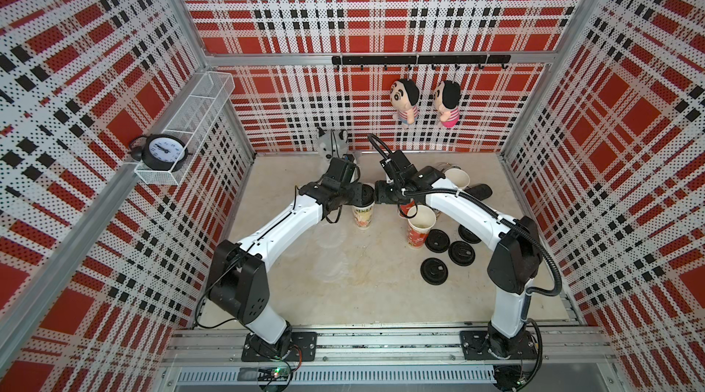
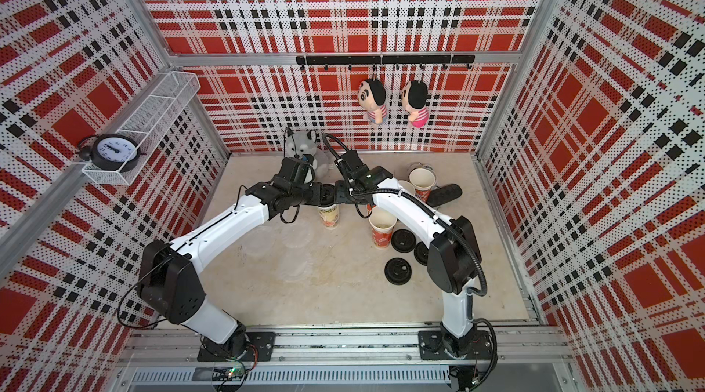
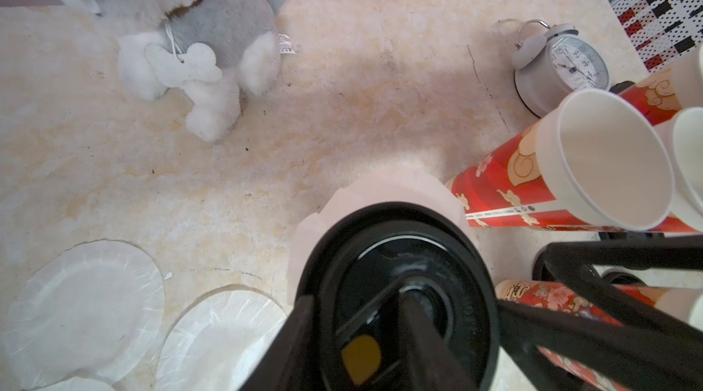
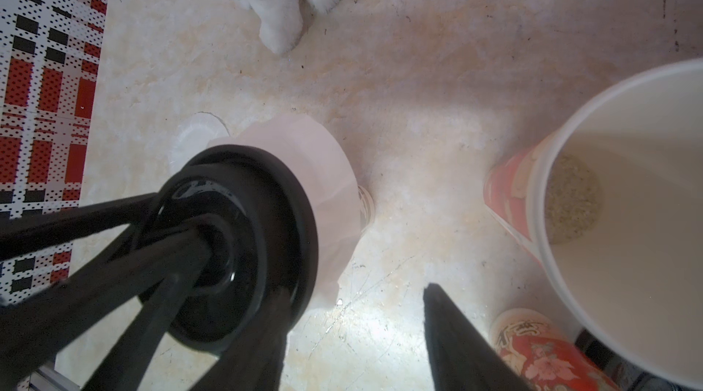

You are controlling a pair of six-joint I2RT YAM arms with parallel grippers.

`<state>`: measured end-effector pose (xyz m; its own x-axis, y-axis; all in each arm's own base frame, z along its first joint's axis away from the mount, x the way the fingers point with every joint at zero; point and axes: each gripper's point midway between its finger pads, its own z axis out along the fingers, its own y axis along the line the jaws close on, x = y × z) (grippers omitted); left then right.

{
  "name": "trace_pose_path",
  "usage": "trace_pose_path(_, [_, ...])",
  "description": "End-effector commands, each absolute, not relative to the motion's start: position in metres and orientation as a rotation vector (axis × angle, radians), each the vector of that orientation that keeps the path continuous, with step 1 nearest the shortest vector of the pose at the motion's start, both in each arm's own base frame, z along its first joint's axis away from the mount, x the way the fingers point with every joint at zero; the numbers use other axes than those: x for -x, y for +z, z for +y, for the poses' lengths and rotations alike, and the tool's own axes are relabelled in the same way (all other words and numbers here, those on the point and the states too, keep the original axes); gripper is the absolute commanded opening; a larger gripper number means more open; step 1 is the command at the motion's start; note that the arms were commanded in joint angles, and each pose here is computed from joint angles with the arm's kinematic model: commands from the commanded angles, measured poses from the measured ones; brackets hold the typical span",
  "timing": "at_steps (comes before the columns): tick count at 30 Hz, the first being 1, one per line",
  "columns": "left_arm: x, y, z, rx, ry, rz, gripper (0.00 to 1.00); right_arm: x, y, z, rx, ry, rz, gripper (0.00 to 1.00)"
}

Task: Put the leak-proof paper on the milk tea cups
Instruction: Secure the cup lid on the cup.

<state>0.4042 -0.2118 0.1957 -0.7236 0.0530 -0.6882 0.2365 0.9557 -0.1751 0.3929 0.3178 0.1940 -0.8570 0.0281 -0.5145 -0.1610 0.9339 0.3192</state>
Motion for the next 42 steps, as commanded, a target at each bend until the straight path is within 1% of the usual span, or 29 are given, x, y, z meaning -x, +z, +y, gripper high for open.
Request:
trace_pose_path(1, [-0.377, 0.144, -0.201, -0.243, -0.238, 2.551, 0.39, -0.391, 0.171, 0.32, 0.078, 0.478, 2.599, 0.59])
trace_pose_path(11, [-0.374, 0.144, -0.202, -0.248, -0.246, 2.551, 0.39, -0.358, 0.12, 0.309, 0.054, 0.324, 2.729, 0.59])
trace_pose_path(24, [-0.37, 0.14, -0.201, -0.246, -0.247, 2.555, 0.39, -0.325, 0.059, 0.318, 0.044, 0.25, 2.846, 0.59])
trace_pose_path(33, [-0.364, 0.141, -0.197, -0.237, -0.253, 2.557, 0.39, -0.333, 0.05, 0.332, 0.09, 0.263, 2.847, 0.59])
trace_pose_path(42, [-0.358, 0.141, -0.19, -0.225, -0.247, 2.56, 0.4, -0.356, 0.059, 0.348, 0.185, 0.306, 2.811, 0.59])
